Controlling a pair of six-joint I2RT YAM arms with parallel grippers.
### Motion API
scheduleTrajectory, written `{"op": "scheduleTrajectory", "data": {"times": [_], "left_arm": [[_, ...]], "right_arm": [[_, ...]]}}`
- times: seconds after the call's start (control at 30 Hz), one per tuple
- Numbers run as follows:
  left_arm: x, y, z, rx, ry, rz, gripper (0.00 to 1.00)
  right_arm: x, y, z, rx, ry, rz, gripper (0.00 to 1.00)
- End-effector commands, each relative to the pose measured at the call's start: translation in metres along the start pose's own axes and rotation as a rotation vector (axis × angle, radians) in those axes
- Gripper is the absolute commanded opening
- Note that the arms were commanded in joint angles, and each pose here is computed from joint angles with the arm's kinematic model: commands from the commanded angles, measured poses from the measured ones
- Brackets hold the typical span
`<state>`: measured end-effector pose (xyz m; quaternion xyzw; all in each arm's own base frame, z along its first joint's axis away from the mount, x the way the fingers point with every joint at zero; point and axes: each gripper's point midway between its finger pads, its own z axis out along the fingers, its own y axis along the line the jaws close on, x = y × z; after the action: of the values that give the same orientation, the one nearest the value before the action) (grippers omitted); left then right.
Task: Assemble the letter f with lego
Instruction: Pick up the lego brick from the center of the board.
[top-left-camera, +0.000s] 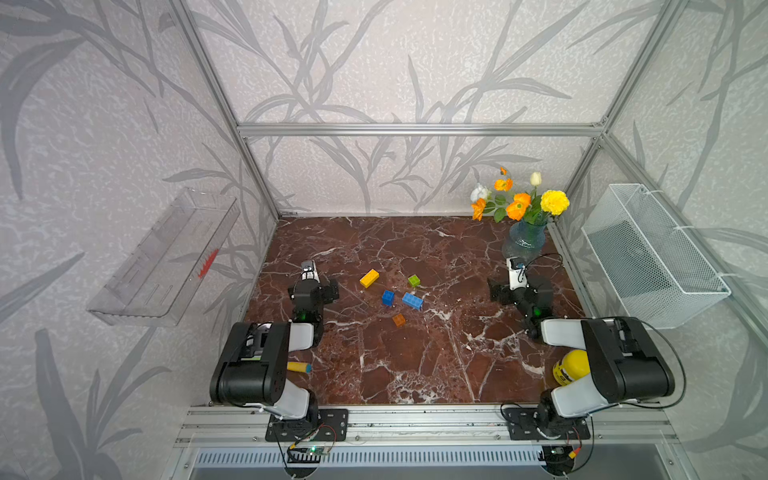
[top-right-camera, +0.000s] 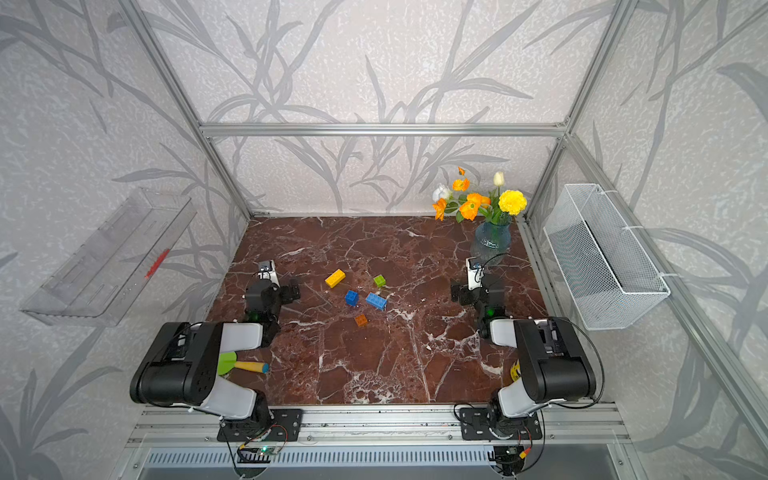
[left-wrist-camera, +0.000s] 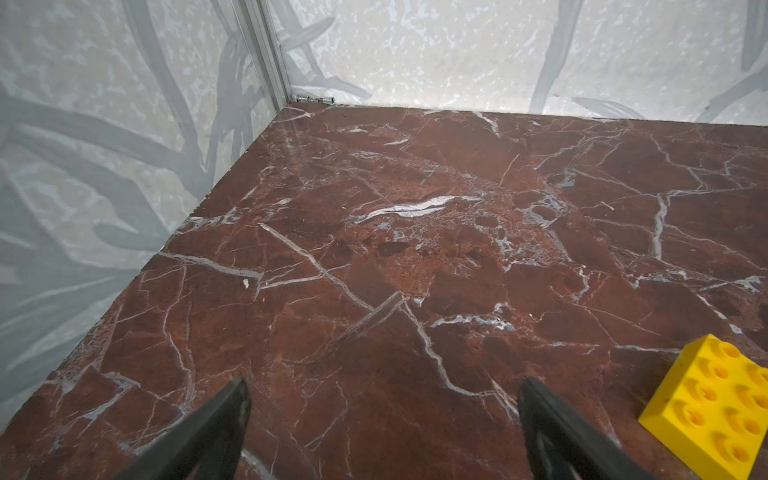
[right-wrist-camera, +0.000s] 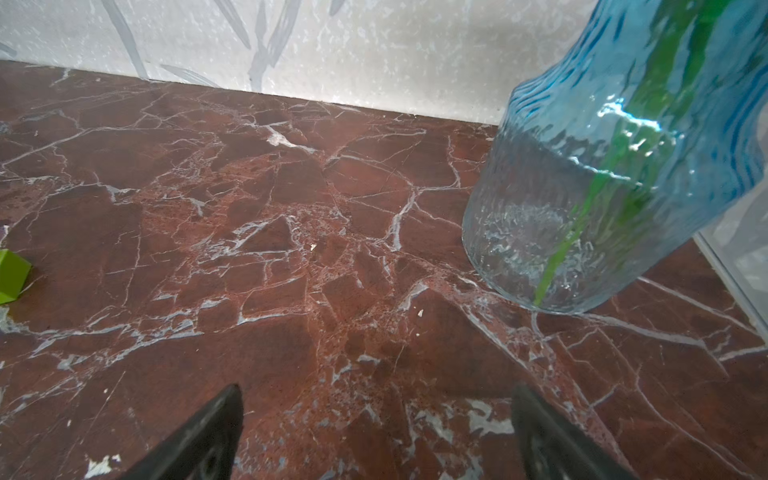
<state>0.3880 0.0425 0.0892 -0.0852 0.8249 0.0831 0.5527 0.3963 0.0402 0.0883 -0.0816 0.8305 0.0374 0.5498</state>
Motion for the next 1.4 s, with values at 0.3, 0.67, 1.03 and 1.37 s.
{"op": "scheduleTrajectory", "data": {"times": [0.3,0.67,1.03,1.37], "left_arm": [[-0.005,-0.001,0.003,0.002,-0.004,-0.01,0.99],[-0.004,-0.001,0.003,0.002,-0.003,-0.01,0.99],[-0.014,-0.01,0.004,0.052,0.029,0.023,0.99],[-0.038,-0.04,0.001,0.114,0.232,0.065,0.99]], "right_arm": [[-0.001,-0.001,0.0,-0.004,-0.011,-0.004,0.99],[-0.001,0.0,0.0,-0.005,-0.011,-0.004,0.99],[-0.002,0.0,0.0,-0.003,-0.011,-0.01,0.99],[-0.032,0.02,-0.01,-0.039,0.038,-0.092,0.99]]}}
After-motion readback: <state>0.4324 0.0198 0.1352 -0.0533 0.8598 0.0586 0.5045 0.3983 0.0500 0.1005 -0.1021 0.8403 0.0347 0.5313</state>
